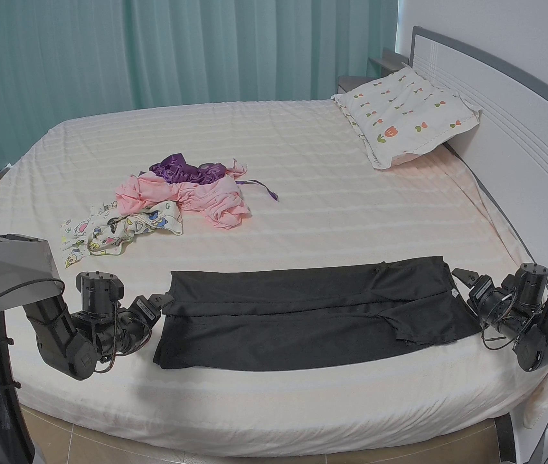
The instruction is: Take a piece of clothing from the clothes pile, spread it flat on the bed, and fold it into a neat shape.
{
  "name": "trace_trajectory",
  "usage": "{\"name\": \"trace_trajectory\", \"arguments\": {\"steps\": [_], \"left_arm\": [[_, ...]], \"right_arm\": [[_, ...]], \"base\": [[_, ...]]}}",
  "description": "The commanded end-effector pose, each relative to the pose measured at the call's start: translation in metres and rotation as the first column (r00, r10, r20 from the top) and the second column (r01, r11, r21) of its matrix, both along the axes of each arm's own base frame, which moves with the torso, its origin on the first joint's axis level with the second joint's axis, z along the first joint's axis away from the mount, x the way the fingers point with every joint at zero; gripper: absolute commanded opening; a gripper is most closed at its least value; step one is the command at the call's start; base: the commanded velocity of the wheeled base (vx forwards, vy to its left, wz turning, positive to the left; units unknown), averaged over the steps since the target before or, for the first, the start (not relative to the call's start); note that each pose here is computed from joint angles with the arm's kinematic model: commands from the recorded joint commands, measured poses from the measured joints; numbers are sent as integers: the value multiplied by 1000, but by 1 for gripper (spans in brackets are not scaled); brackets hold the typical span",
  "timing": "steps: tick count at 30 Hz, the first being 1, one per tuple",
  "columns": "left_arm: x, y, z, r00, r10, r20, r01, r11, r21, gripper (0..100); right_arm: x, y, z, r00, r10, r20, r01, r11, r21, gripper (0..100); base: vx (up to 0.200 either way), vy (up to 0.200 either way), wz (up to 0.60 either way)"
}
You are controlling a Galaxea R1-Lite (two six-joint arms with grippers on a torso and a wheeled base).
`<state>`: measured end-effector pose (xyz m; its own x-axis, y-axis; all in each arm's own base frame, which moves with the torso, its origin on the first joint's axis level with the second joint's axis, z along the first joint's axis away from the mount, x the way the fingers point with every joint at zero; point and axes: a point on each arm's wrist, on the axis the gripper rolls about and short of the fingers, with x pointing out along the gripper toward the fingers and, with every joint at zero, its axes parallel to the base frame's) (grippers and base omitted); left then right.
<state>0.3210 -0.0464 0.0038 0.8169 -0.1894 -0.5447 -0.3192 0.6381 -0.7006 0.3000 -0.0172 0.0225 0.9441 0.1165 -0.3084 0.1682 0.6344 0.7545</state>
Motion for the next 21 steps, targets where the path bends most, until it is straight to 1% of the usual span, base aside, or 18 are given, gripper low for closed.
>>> {"name": "trace_trajectory", "arguments": {"steps": [1, 4, 6, 7, 10, 13, 15, 16, 18, 21], "left_arm": [[-7, -2, 8, 1000, -15, 18, 15, 1000, 5, 100], [-13, -4, 18, 997, -40, 67, 38, 999, 20, 100], [-15, -5, 21, 995, -57, 81, 55, 998, 33, 100], [-16, -5, 23, 992, -91, 85, 85, 994, 72, 100], [-13, -7, 21, 988, -143, 65, 133, 981, 144, 100], [-10, -8, 20, 982, -191, 10, 184, 959, 216, 100], [-10, -8, 20, 981, -192, 5, 187, 958, 218, 100], [-9, -8, 16, 972, -228, -57, 235, 936, 262, 100], [-3, -9, 17, 966, -251, -53, 256, 923, 286, 100], [5, -11, 15, 961, -274, -41, 273, 915, 298, 100]], "right_arm": [[-3, 2, -2, 1000, 13, -12, -13, 1000, 2, 100], [-3, 2, -3, 1000, 12, -13, -12, 1000, 3, 100], [-5, 2, -4, 1000, 14, -21, -14, 1000, 3, 100], [-7, 2, -4, 1000, 17, -24, -17, 1000, 4, 100], [-10, 3, -4, 999, 35, -21, -35, 999, 8, 100], [-11, 3, -4, 999, 46, -16, -46, 999, 10, 100], [-11, 3, -4, 999, 46, -16, -46, 999, 10, 100], [-11, 3, -3, 999, 47, -15, -47, 999, 10, 100], [-11, 3, -4, 999, 49, -16, -49, 999, 11, 100], [-12, 3, -4, 999, 49, -19, -49, 999, 11, 100]], "base": [[200, 0, 0], [0, 0, 0], [0, 0, 0], [0, 0, 0], [0, 0, 0], [0, 0, 0], [0, 0, 0], [0, 0, 0], [0, 0, 0], [0, 0, 0]]}}
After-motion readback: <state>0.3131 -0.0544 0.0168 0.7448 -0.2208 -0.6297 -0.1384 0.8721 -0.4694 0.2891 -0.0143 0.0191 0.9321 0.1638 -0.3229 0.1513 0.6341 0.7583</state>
